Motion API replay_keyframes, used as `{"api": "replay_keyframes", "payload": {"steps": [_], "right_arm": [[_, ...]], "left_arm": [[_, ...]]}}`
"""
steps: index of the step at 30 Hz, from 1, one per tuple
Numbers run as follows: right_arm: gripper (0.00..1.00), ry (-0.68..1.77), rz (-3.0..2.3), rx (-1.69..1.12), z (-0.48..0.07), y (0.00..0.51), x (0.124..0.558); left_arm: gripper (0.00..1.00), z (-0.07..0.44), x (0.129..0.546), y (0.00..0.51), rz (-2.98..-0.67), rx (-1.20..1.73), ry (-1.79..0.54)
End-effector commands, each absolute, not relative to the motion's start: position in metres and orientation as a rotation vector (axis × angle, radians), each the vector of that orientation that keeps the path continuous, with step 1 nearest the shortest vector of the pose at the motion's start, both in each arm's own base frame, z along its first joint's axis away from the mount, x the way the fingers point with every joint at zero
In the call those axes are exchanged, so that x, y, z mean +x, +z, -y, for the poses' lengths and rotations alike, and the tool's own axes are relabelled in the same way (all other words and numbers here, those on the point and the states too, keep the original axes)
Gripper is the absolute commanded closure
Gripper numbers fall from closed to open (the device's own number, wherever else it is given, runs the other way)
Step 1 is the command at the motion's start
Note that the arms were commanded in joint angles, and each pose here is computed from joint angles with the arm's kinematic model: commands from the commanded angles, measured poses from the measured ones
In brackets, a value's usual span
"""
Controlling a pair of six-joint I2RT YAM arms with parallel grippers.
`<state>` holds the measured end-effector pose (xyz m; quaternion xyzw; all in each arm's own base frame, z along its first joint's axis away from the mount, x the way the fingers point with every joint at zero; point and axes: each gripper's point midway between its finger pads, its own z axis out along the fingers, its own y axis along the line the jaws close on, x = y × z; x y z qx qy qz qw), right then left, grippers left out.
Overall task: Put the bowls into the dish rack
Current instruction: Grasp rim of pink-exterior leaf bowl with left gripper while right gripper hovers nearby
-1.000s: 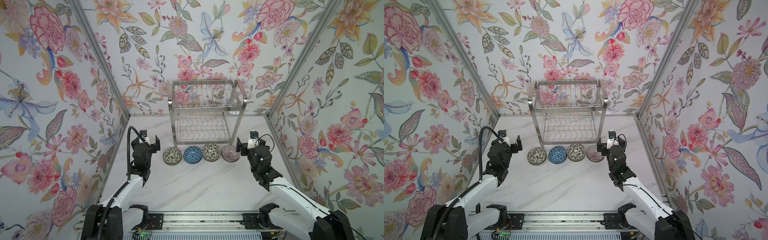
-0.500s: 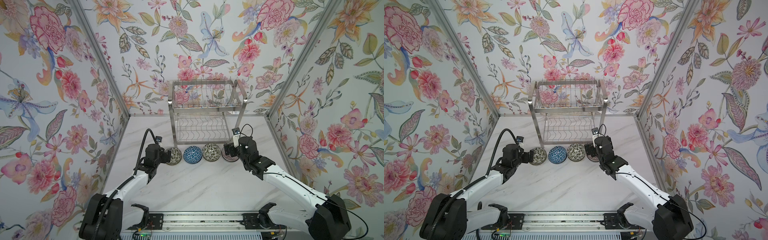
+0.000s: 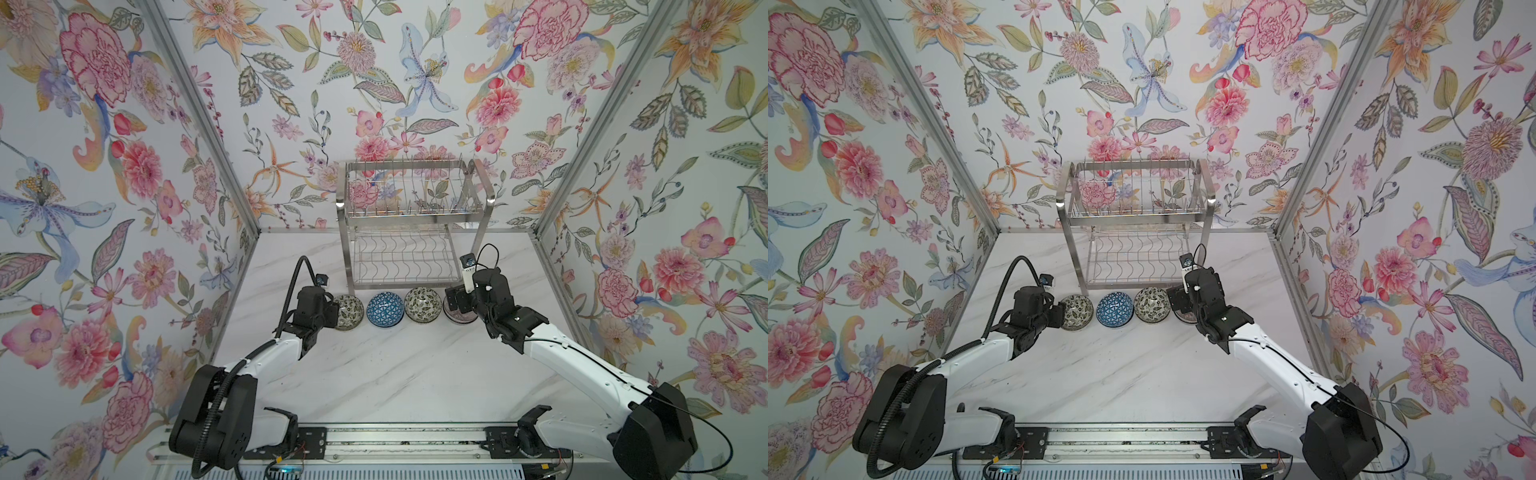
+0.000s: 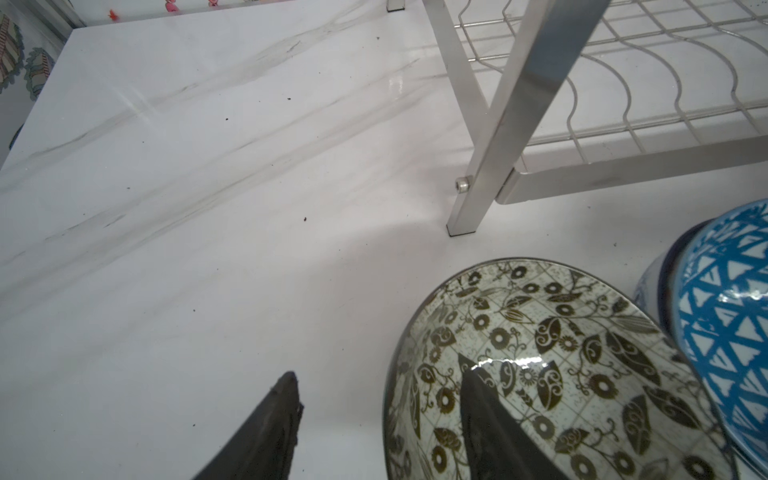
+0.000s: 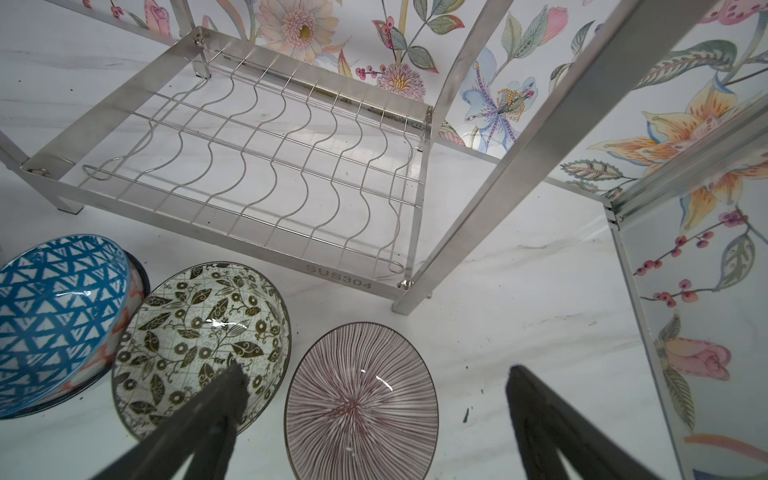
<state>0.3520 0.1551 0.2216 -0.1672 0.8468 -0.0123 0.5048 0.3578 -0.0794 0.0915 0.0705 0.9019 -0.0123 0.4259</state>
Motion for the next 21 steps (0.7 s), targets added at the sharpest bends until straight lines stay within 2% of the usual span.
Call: {"api": "replay_keyframes", "payload": {"steps": [1, 13, 21], "right_arm": [[0.01, -0.016, -2.085, -0.399, -0.154, 0.234, 0.352], [0.01, 0.075, -2.141, -0.357, -0.15, 0.235, 0.354], [0.01, 0.069, -2.149, -0.357, -0.149, 0.231, 0.353]], "left_arm": [[0.45, 0.085, 0.365, 0.095, -2.258, 0.182, -0.047], [0.56, 0.082, 0.371, 0.08, -2.315, 0.205, 0.003], [0.76, 0.082, 0.37, 0.077, -2.329, 0.208, -0.001]]}}
